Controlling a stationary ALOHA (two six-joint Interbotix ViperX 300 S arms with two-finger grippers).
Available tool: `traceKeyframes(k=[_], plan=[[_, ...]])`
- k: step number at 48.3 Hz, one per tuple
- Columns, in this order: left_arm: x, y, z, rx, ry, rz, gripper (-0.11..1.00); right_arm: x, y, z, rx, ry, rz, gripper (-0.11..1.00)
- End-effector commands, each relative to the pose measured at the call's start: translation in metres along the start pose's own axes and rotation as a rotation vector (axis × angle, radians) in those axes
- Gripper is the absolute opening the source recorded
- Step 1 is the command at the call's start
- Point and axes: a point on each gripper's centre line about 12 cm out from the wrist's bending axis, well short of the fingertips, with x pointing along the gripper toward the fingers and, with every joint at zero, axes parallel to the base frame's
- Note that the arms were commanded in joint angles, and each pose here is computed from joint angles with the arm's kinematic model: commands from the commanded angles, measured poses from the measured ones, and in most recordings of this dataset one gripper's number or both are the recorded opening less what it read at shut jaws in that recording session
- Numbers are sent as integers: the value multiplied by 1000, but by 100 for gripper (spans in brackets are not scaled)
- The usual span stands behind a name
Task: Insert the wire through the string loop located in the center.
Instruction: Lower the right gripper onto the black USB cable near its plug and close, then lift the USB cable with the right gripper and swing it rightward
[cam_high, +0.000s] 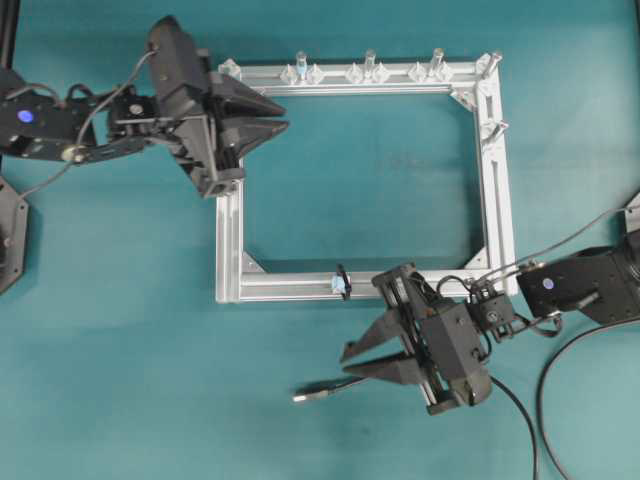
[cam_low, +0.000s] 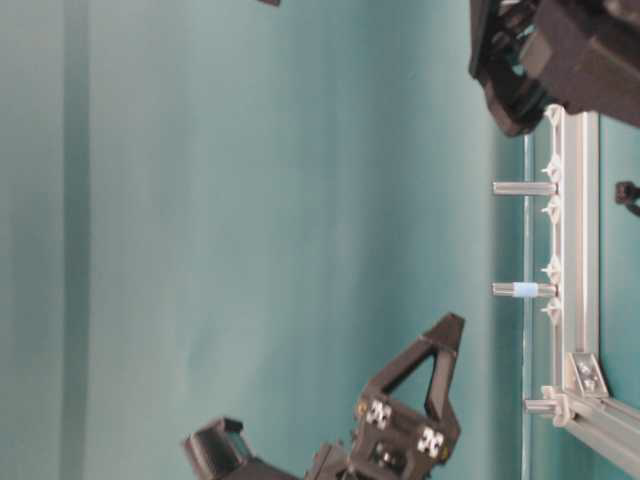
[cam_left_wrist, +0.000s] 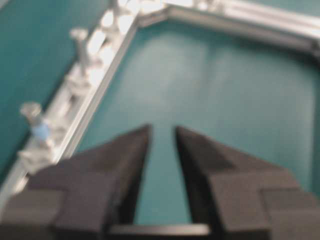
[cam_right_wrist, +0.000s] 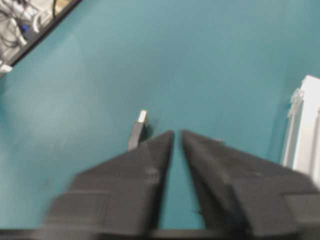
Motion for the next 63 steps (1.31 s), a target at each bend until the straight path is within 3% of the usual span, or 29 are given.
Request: traceKeyframes(k=[1, 3, 26, 63], plan=[[-10, -1, 8, -7, -33, -6, 29, 0, 1, 4, -3, -6, 4, 38], [-13, -1, 6, -9, -30, -5, 28, 0, 1, 3, -3, 3, 2, 44], [-21, 0, 0, -9, -23, -4, 28, 15, 13, -20, 1, 69, 30, 41], [-22, -3, -3, -7, 1, -13, 28, 35, 11, -48, 40, 137, 26, 41]])
